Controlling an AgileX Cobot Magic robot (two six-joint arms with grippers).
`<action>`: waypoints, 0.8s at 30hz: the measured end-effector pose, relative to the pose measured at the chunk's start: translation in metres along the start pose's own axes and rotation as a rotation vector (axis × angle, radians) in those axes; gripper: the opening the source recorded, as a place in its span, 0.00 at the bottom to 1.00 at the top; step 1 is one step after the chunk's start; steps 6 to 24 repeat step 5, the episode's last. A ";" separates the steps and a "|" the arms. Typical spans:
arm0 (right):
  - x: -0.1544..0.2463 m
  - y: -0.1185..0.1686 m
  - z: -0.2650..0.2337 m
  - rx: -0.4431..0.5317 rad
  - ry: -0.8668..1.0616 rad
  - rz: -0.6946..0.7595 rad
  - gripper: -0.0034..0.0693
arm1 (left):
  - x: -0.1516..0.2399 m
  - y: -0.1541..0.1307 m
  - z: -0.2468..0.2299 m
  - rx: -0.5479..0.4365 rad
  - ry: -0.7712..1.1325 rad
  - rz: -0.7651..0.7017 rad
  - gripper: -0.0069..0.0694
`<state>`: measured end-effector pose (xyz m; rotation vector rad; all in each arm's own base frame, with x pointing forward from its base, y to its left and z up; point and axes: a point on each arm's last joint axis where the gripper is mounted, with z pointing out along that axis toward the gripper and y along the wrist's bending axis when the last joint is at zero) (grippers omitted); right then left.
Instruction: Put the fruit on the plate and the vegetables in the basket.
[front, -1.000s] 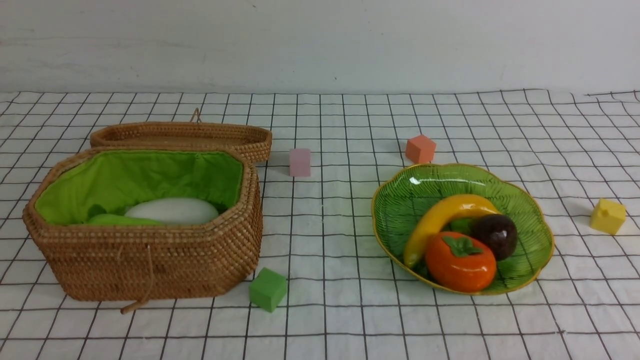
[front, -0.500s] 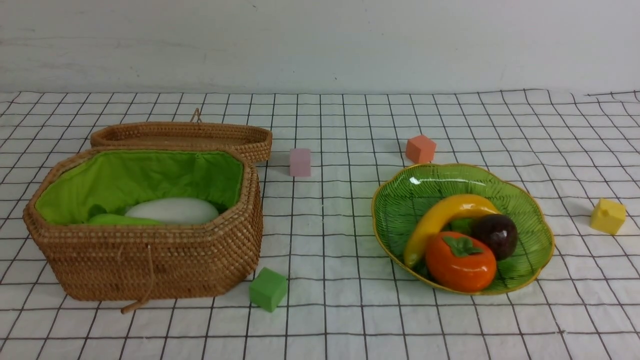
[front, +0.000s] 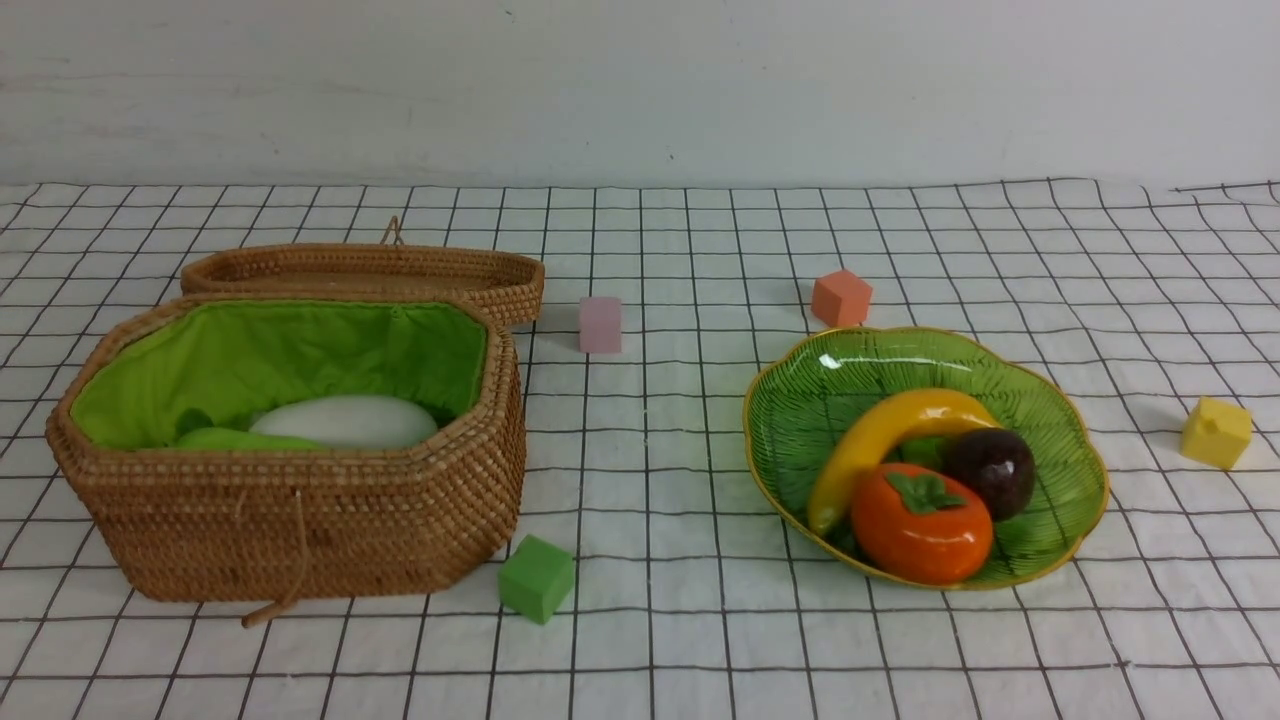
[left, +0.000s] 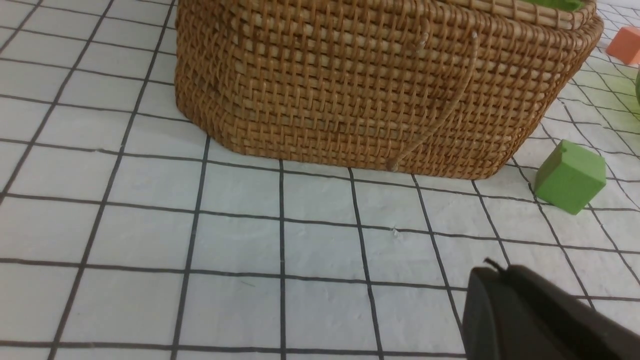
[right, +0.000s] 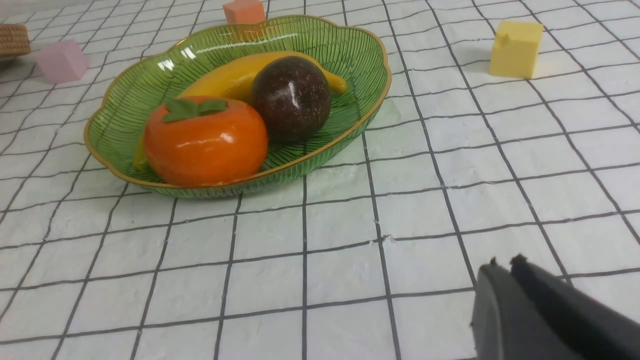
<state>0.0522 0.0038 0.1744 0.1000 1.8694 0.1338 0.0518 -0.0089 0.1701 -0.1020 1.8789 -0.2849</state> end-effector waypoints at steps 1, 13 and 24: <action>0.000 0.000 0.000 0.000 0.000 0.000 0.11 | 0.000 0.000 0.000 0.000 0.000 0.000 0.08; 0.000 0.000 0.000 0.000 0.000 0.000 0.11 | 0.000 0.000 0.000 0.000 0.000 0.000 0.09; 0.000 0.000 0.000 0.000 0.000 0.000 0.11 | 0.000 0.000 0.000 0.000 0.000 0.000 0.09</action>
